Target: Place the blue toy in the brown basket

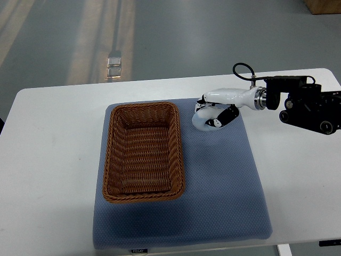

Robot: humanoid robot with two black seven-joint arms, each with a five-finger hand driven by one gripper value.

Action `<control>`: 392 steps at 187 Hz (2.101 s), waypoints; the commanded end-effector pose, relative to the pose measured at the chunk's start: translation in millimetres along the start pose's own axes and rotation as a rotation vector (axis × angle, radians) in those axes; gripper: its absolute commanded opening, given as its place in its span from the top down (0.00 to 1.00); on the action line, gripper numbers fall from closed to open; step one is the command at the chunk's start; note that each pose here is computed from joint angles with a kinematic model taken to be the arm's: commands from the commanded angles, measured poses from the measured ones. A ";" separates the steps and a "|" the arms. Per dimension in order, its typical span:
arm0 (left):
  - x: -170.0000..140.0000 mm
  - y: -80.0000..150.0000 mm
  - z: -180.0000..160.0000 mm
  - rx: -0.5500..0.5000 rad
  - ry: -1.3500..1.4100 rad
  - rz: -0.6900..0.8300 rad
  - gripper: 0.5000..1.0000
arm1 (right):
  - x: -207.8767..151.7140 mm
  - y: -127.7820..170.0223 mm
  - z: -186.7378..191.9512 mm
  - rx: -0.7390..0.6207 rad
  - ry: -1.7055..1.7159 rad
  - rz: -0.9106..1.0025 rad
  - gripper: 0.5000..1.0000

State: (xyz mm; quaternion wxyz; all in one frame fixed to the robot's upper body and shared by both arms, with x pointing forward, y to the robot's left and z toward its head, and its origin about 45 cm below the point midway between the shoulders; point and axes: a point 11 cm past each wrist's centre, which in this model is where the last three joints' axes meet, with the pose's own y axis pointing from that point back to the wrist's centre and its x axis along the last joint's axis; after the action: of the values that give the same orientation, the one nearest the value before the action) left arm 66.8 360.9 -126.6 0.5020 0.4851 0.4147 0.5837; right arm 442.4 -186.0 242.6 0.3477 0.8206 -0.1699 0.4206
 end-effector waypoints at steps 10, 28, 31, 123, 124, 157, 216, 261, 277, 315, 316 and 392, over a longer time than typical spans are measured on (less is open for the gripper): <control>0.0 0.0 0.0 0.000 0.000 0.000 0.00 | 36.8 -14.1 -33.0 0.068 0.013 0.059 0.97; 0.0 0.0 0.0 0.000 0.000 0.000 0.00 | 48.8 -28.1 -59.7 0.124 0.009 0.072 0.93; 0.0 0.0 0.0 0.000 0.000 0.000 0.00 | 48.7 -29.7 -62.0 0.129 0.008 0.071 0.93; 0.0 0.0 0.9 -0.001 -0.002 0.000 0.00 | -13.7 -95.7 -121.8 0.242 -0.019 -0.035 0.47; 0.0 0.0 0.9 -0.001 -0.002 0.000 0.00 | -14.7 -96.3 -122.5 0.243 -0.020 -0.036 0.44; -0.1 -0.1 1.8 -0.003 -0.002 0.000 0.00 | -21.3 -98.7 -121.4 0.243 -0.046 -0.034 0.23; -1.1 -0.1 1.9 -0.003 -0.002 -0.003 0.00 | 15.4 -81.8 -65.1 0.115 -0.352 0.279 0.23; -2.8 -0.2 2.9 -0.005 -0.002 -0.008 0.00 | 23.8 -48.2 18.3 -0.116 -0.861 0.576 0.22; -3.3 -0.2 3.0 -0.005 -0.002 -0.009 0.00 | 17.4 -34.7 41.4 -0.169 -1.029 0.633 0.22; -3.3 -0.2 3.0 -0.005 0.000 -0.009 0.00 | -6.6 -7.8 80.6 -0.253 -1.326 0.692 0.22; -3.3 -0.2 3.0 -0.005 0.000 -0.009 0.00 | -7.4 -6.7 81.6 -0.253 -1.333 0.691 0.22; -2.2 -0.1 3.1 -0.007 0.000 -0.006 0.00 | -21.2 10.5 99.7 -0.203 -1.554 0.766 0.18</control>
State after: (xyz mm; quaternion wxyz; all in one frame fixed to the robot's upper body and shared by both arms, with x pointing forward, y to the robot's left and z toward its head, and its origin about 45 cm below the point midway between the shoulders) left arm 69.8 358.8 -126.6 0.5050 0.4824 0.4146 0.5833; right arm 484.2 -258.5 195.6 0.0518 0.7363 -0.6523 -0.1721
